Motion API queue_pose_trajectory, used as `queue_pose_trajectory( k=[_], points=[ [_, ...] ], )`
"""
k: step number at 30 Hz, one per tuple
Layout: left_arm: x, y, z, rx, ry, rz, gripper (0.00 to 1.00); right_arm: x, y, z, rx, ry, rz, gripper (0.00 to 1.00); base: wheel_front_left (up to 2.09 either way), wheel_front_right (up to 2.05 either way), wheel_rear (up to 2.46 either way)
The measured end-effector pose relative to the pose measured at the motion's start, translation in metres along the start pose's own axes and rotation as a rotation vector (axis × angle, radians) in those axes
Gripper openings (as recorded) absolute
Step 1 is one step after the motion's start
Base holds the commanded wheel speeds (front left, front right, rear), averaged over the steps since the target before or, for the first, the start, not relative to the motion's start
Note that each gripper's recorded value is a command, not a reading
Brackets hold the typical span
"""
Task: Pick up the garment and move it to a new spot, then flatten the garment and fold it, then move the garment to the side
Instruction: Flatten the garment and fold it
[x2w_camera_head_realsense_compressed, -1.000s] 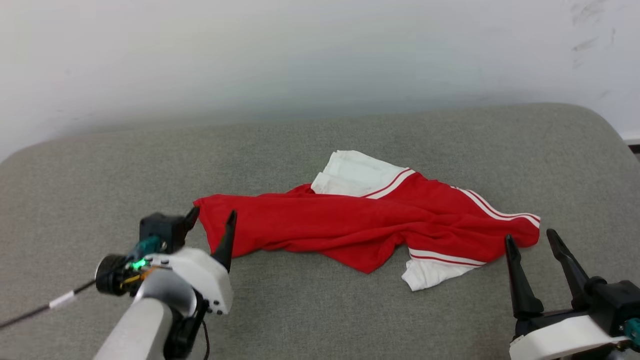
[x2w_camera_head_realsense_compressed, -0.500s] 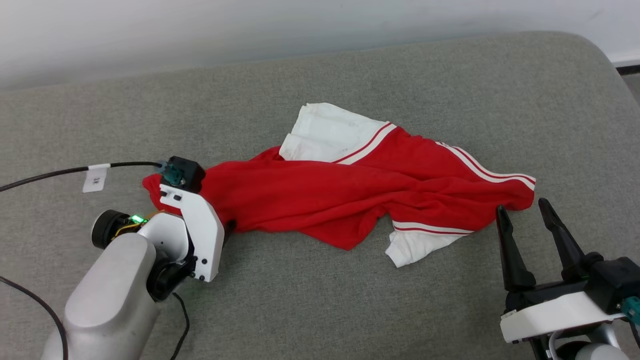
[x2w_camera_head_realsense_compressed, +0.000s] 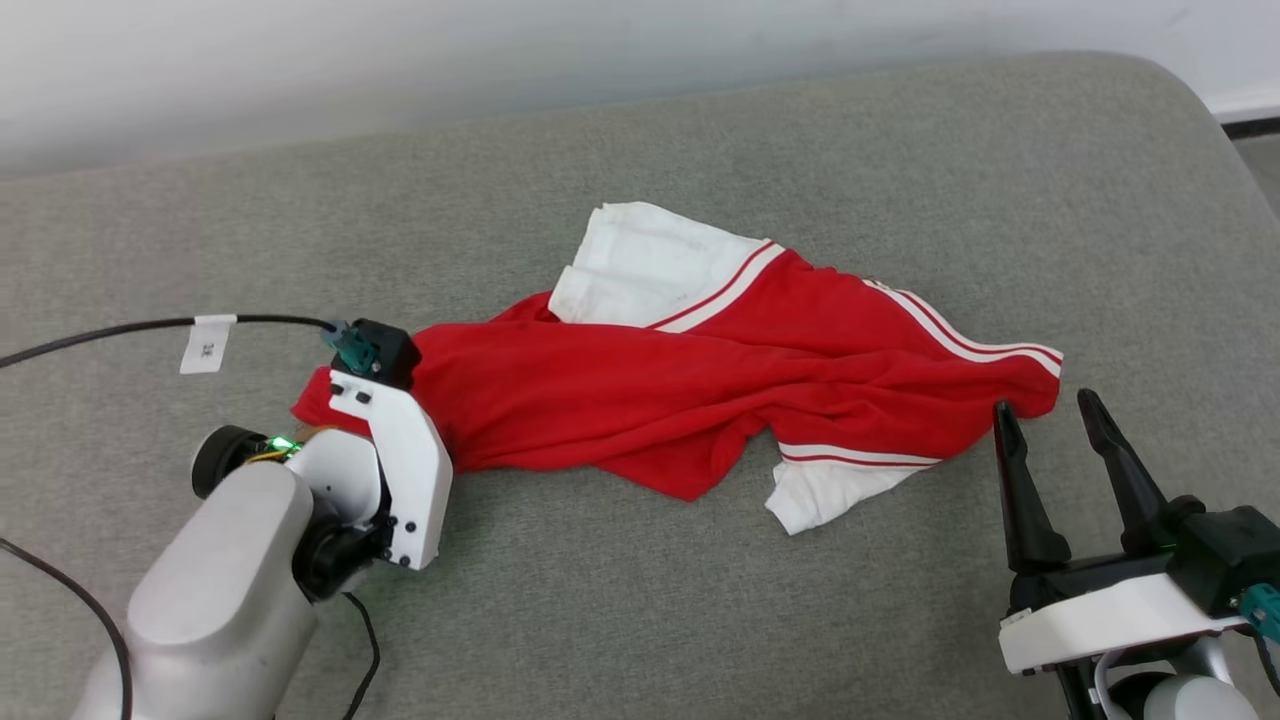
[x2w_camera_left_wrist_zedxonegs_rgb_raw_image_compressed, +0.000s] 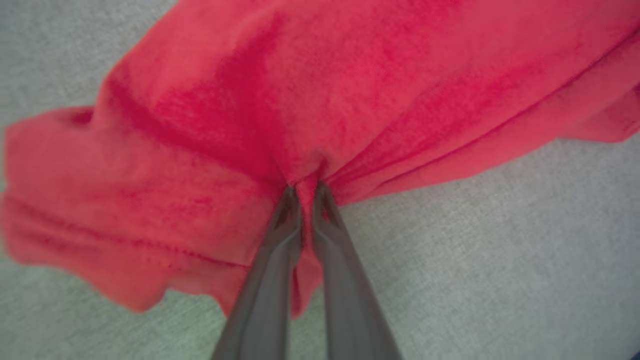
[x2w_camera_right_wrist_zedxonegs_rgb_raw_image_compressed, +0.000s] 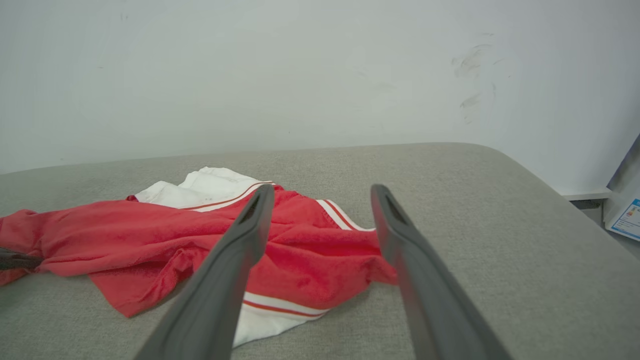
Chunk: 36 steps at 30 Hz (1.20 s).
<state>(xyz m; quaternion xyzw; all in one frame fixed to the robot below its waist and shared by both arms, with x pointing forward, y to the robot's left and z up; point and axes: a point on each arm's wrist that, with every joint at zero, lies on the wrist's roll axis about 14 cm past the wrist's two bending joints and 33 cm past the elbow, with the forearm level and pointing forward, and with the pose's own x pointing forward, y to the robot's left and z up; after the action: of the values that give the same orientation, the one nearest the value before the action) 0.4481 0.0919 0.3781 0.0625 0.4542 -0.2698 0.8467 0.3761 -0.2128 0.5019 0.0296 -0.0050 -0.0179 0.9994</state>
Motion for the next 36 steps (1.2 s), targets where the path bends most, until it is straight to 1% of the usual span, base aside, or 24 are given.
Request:
queue_pose_trajectory(
  k=[4,9,13,16,20,25,28,29,30,31,33,36],
  points=[
    [-0.013,-0.002,0.008,0.005,-0.094,0.008,0.0,0.0,0.004,0.006,-0.003,-0.017,0.012,1.0,0.0,0.0,0.0],
    [-0.045,0.003,0.021,-0.014,-0.263,0.054,0.0,-0.003,0.011,0.013,0.0,-0.026,0.036,1.0,0.0,0.0,0.0],
    [-0.073,0.008,0.005,-0.031,-0.322,0.118,0.0,-0.007,0.018,0.018,0.002,-0.036,0.057,1.0,0.0,0.0,0.0],
    [-0.089,0.006,-0.024,-0.071,-0.322,0.158,0.0,-0.012,0.023,0.022,0.005,-0.044,0.071,1.0,0.0,0.0,0.0],
    [-0.1,-0.008,-0.083,-0.158,-0.24,0.18,0.0,-0.018,0.026,0.026,0.006,-0.049,0.084,1.0,0.0,0.0,0.0],
    [-0.107,-0.031,-0.156,-0.281,-0.094,0.182,0.0,-0.026,0.032,0.032,0.005,-0.058,0.103,1.0,0.0,0.0,0.0],
    [-0.106,-0.052,-0.182,-0.335,-0.036,0.145,0.0,-0.028,0.035,0.035,0.004,-0.063,0.111,1.0,0.0,0.0,0.0],
    [-0.104,-0.058,-0.184,-0.35,-0.038,0.137,0.13,-0.029,0.035,0.035,0.003,-0.062,0.112,1.0,0.0,0.0,0.0],
    [-0.104,-0.061,-0.182,-0.356,-0.05,0.133,0.43,-0.029,0.035,0.035,0.003,-0.063,0.112,1.0,0.0,0.0,0.0],
    [-0.103,-0.063,-0.179,-0.357,-0.067,0.13,1.0,-0.03,0.035,0.036,0.003,-0.064,0.111,1.0,0.0,0.0,0.0],
    [-0.104,-0.063,-0.165,-0.35,-0.138,0.137,1.0,-0.031,0.034,0.037,0.002,-0.064,0.109,1.0,0.0,0.0,0.0],
    [-0.11,-0.054,-0.124,-0.321,-0.308,0.166,1.0,-0.033,0.032,0.038,0.001,-0.064,0.105,1.0,0.0,0.0,0.0]
  ],
)
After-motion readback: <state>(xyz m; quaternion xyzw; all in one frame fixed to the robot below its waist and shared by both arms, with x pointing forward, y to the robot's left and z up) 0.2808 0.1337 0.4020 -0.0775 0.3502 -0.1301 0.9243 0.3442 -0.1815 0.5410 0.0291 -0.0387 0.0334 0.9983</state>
